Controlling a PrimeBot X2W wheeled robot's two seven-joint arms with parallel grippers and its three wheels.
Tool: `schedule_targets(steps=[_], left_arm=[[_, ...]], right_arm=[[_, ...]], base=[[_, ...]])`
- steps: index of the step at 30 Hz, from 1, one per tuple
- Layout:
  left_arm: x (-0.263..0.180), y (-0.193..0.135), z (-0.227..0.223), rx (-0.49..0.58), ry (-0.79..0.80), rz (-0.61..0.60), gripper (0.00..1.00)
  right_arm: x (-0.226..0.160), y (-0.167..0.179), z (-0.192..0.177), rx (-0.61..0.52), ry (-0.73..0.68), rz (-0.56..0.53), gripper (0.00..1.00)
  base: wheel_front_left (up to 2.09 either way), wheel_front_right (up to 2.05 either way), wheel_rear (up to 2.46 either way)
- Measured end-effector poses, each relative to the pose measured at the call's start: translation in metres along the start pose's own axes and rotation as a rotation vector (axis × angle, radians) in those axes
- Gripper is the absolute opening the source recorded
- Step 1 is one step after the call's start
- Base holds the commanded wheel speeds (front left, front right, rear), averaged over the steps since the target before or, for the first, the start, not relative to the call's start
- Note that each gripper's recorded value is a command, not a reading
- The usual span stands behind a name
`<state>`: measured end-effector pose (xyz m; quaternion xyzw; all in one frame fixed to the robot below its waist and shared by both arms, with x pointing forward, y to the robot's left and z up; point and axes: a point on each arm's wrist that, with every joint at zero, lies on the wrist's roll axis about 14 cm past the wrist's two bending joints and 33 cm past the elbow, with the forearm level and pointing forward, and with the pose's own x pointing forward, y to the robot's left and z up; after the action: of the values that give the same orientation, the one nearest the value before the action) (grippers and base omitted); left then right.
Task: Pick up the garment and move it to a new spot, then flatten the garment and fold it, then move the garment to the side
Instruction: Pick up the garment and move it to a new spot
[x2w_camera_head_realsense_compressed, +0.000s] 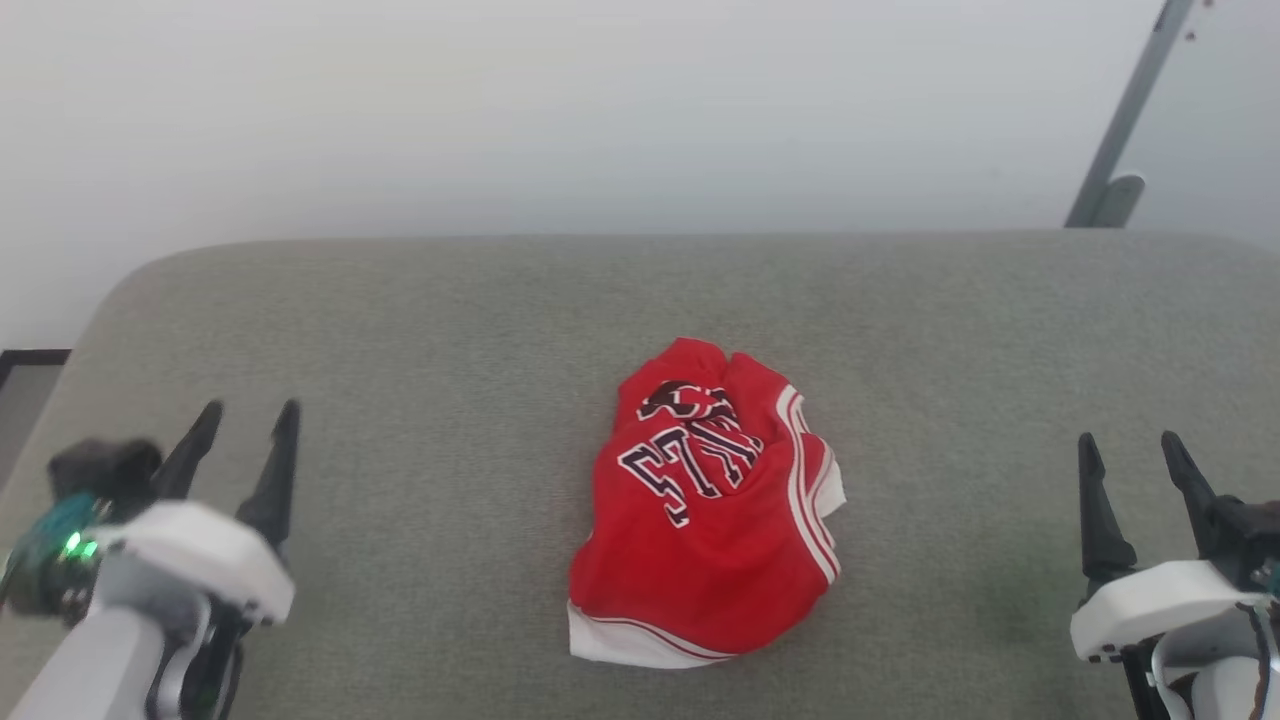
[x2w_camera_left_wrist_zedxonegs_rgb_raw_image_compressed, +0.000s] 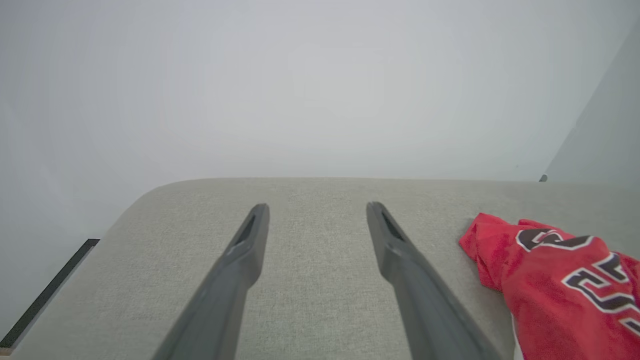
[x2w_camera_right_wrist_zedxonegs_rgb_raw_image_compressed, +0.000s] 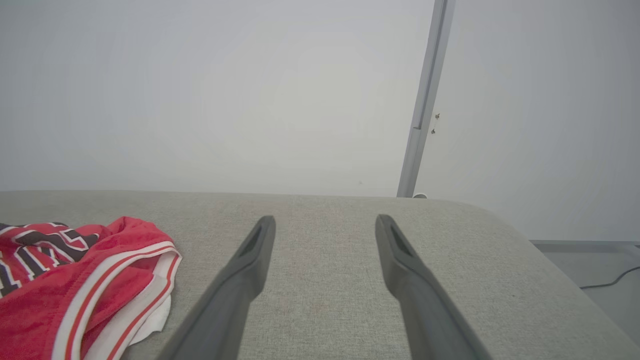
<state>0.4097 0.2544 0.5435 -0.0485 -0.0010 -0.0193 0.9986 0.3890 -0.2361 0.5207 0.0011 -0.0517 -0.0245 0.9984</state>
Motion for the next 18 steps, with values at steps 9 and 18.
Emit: schedule_targets(steps=[9, 18], left_arm=[[-0.049, 0.053, -0.008, -0.021, -0.045, 0.159, 1.00], [-0.078, 0.072, -0.016, -0.065, -0.056, 0.234, 1.00]], right_arm=[[0.001, 0.010, 0.001, 0.013, -0.005, 0.021, 1.00], [-0.001, 0.012, -0.002, 0.024, 0.004, 0.025, 1.00]], base=[[0.00, 0.00, 0.00], [0.00, 0.00, 0.00]])
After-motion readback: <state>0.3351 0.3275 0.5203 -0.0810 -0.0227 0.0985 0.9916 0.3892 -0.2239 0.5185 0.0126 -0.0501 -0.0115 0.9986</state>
